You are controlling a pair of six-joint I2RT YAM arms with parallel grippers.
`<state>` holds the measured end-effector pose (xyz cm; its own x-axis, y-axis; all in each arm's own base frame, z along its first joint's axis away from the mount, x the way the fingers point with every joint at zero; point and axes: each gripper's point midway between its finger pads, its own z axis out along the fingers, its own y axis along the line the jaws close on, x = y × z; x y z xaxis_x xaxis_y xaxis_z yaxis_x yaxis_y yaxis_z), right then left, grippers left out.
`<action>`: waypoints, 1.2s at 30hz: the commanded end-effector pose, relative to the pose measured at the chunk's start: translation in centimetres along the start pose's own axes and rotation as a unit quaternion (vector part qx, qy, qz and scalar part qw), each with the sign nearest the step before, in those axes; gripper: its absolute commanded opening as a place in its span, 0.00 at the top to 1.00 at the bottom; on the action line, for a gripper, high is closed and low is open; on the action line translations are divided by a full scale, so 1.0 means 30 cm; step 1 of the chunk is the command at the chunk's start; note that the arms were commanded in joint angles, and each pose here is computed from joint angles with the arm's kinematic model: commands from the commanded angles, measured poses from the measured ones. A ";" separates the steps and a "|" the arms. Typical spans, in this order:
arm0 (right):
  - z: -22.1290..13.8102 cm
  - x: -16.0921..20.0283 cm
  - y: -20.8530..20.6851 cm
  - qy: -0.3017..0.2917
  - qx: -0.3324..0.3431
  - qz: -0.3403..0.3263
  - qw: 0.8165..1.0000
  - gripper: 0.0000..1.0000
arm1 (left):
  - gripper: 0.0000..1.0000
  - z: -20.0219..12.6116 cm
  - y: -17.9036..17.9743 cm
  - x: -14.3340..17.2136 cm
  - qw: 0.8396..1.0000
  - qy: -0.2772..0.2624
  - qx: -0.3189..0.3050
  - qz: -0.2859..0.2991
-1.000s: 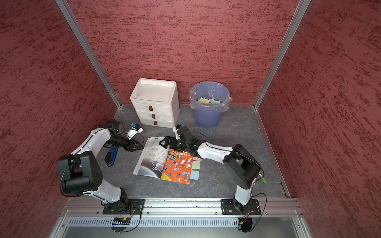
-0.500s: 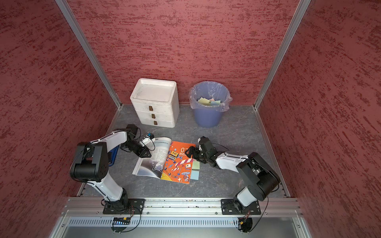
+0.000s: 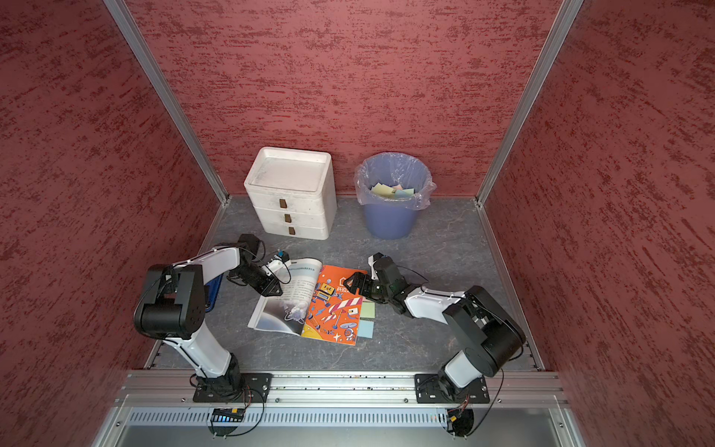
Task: Peel off the used sticky note
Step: Turn the page of the book at the center of the board.
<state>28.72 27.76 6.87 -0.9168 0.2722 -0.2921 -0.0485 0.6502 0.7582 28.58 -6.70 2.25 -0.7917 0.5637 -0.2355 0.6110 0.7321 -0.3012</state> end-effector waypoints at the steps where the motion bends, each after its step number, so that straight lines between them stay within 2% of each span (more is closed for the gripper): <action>1: 0.004 0.014 -0.030 0.000 0.008 0.004 1.000 0.08 | 0.67 0.014 -0.005 0.005 1.000 0.003 0.002 0.005; 11: -0.028 0.015 -0.056 -0.009 0.028 -0.002 1.000 0.07 | 0.67 0.012 -0.009 0.010 1.000 0.003 0.003 0.007; 24: 0.025 0.032 -0.030 0.011 -0.004 0.001 1.000 0.09 | 0.67 0.014 -0.007 0.007 1.000 0.004 0.002 0.008; 36: 0.017 0.051 0.016 0.016 -0.013 -0.017 1.000 0.09 | 0.67 0.035 -0.006 0.014 1.000 0.012 0.007 0.008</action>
<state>27.65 27.83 5.22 -0.9275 0.2507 -0.2772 -0.0460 0.6594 0.7504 28.59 -6.72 2.17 -0.7899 0.5661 -0.2356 0.6132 0.7310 -0.2994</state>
